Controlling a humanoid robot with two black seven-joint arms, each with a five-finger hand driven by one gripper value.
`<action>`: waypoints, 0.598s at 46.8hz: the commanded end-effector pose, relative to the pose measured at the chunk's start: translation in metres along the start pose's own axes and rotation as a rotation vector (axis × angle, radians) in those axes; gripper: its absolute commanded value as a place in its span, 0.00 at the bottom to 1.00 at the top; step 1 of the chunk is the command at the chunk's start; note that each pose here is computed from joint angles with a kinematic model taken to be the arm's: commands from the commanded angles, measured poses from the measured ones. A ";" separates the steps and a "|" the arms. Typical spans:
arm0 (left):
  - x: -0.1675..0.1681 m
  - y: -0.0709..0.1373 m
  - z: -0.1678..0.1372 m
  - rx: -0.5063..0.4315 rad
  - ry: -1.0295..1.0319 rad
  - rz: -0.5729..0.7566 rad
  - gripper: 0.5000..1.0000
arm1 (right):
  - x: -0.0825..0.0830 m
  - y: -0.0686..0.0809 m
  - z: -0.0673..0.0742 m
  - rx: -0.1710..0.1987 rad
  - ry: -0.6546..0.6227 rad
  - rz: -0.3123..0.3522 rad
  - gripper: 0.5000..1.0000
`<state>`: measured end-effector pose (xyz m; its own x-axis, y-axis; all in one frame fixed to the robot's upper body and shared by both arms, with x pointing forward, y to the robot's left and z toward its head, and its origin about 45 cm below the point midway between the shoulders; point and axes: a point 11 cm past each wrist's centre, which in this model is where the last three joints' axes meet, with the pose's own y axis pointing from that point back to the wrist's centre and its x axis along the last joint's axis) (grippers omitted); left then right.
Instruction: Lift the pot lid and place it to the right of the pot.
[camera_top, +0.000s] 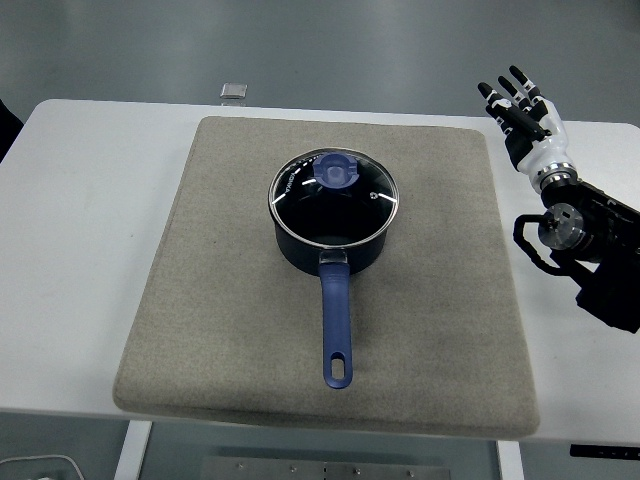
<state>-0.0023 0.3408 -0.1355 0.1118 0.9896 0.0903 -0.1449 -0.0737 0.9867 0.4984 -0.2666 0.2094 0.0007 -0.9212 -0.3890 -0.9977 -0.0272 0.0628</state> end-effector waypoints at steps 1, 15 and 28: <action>0.000 0.000 0.000 -0.001 0.000 -0.001 1.00 | 0.000 -0.001 -0.004 0.017 0.001 -0.002 0.83; 0.000 0.000 0.000 0.001 0.000 0.001 1.00 | 0.006 -0.003 -0.018 0.043 0.012 0.006 0.83; 0.000 0.000 0.000 0.001 0.000 -0.001 1.00 | 0.004 -0.011 -0.043 0.094 0.022 0.000 0.83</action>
<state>-0.0023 0.3408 -0.1355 0.1116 0.9896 0.0903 -0.1448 -0.0737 0.9867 0.5086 -0.2840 0.2380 -0.0010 -0.9278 -0.3730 -1.0000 0.0041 -0.0075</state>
